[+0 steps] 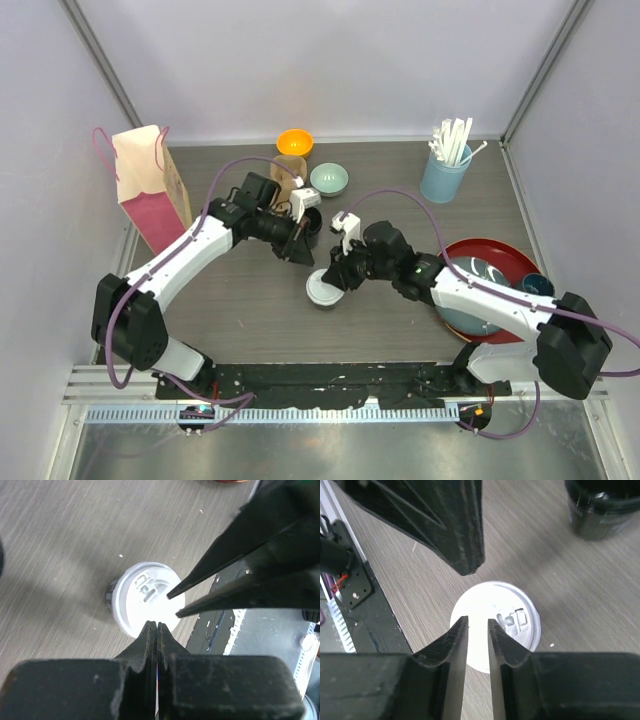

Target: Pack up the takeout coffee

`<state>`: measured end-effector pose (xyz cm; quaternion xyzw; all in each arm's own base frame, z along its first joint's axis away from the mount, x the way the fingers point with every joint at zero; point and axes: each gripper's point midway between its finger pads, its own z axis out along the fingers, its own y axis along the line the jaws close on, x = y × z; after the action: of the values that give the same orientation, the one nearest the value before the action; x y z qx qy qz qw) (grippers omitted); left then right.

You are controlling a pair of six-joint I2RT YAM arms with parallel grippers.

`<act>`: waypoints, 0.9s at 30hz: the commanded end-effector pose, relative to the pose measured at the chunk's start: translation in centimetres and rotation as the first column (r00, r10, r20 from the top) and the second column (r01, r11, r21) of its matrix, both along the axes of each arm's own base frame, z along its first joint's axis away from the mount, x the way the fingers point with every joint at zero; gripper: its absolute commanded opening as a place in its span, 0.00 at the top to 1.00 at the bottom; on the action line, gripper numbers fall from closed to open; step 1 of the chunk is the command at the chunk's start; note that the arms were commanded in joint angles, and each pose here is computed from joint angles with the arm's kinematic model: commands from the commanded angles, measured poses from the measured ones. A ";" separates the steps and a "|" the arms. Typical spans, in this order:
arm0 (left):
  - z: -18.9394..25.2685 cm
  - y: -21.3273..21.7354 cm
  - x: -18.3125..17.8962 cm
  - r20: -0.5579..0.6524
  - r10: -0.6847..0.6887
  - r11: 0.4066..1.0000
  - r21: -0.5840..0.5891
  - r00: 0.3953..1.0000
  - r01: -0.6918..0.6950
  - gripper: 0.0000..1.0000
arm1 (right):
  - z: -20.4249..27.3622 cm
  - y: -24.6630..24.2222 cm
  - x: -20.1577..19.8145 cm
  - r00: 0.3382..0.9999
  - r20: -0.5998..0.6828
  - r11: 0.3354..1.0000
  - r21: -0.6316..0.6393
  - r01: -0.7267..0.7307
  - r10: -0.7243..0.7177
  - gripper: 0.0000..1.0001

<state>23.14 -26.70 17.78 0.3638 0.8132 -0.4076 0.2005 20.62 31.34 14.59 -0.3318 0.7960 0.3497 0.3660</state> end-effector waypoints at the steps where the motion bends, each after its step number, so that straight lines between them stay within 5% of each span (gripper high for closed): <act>1: 1.0 1.7 2.2 0.022 0.104 0.993 0.055 0.994 -0.105 0.98 | 6.9 0.2 1.5 0.988 0.150 0.997 0.078 0.014 -0.025 0.67; 7: -1.9 3.8 1.0 -0.047 0.153 0.975 0.168 0.987 -0.143 0.79 | 6.3 -2.1 4.0 0.969 0.219 0.988 -0.085 0.132 -0.111 0.50; 16: -5.5 3.0 -0.3 -0.219 0.163 0.976 0.177 0.962 -0.125 0.84 | 3.7 -0.6 3.8 0.977 0.214 0.989 -0.141 0.034 -0.003 0.32; 19: -5.8 2.6 -0.3 -0.229 0.165 0.979 0.156 0.959 -0.131 0.85 | 3.8 0.3 2.8 0.969 0.241 0.992 -0.125 -0.024 0.054 0.45; 23: -5.9 2.3 -0.8 -0.259 0.152 0.983 0.135 0.954 -0.120 0.86 | 2.8 0.7 1.5 0.972 0.215 0.991 -0.116 -0.074 0.098 0.76; 27: -6.1 2.3 -0.6 -0.257 0.151 0.984 0.135 0.954 -0.119 0.86 | 0.9 1.0 0.3 0.980 0.158 0.990 -0.086 -0.109 0.122 0.88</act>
<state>22.23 -23.63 11.06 0.2573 0.8892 -0.3686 0.0848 21.88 31.36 15.21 -0.4161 0.7748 0.2719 0.3907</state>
